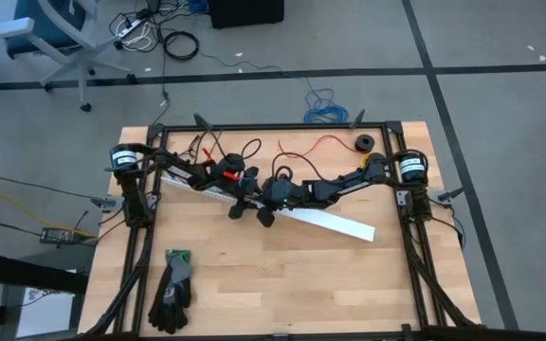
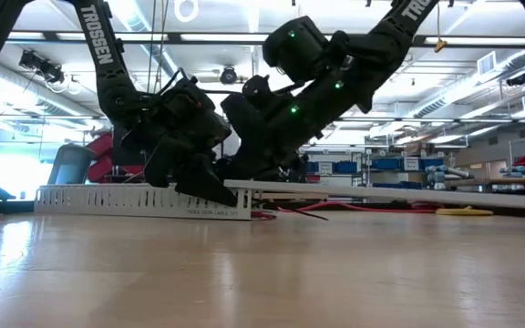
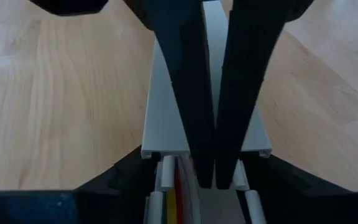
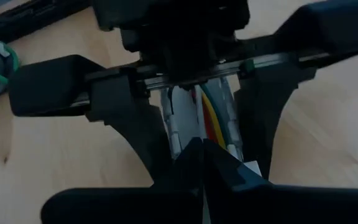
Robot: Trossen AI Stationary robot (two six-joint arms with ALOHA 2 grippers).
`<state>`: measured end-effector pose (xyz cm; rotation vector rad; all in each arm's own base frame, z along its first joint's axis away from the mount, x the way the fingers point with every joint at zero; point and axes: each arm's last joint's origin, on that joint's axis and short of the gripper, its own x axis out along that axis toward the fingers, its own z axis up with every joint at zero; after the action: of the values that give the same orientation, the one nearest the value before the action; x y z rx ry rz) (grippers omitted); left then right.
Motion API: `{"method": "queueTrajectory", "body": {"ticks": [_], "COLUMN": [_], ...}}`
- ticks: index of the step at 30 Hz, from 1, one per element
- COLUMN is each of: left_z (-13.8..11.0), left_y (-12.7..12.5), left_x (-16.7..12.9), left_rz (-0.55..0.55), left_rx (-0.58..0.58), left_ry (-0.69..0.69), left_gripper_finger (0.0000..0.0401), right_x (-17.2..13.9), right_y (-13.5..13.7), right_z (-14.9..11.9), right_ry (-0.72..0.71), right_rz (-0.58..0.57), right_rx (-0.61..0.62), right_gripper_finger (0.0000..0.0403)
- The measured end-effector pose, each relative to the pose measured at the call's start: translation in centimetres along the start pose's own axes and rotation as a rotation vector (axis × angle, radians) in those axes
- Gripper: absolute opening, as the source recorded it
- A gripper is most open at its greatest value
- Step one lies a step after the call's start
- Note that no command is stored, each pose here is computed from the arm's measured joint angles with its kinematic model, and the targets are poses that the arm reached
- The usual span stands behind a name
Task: Ziptie cables
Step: Close the cable duct with the cable duct lid
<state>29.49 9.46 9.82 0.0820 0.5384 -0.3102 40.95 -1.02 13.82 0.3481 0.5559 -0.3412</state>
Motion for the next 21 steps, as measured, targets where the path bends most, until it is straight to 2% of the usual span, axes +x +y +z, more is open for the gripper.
{"method": "queueTrajectory", "body": {"ticks": [7, 17, 21], "left_z": [0.02, -0.17, -0.21], "left_y": [0.04, 0.1, 0.35], "left_x": [0.05, -0.01, -0.35], "left_rz": [0.02, 0.034, 0.041], "left_rx": [-0.001, -0.01, -0.024], "left_ry": [0.007, 0.031, 0.033], "left_gripper_finger": [0.0232, 0.0284, 0.0289], "right_x": [-0.42, -0.48, -0.5], "right_y": [0.39, 0.42, 0.47], "right_z": [0.79, 0.86, 0.93], "right_ry": [-0.027, -0.03, -0.038], "right_rz": [0.013, 0.014, 0.018], "right_rx": [-0.037, -0.032, -0.032], "right_gripper_finger": [0.0, 0.0, 0.0]}}
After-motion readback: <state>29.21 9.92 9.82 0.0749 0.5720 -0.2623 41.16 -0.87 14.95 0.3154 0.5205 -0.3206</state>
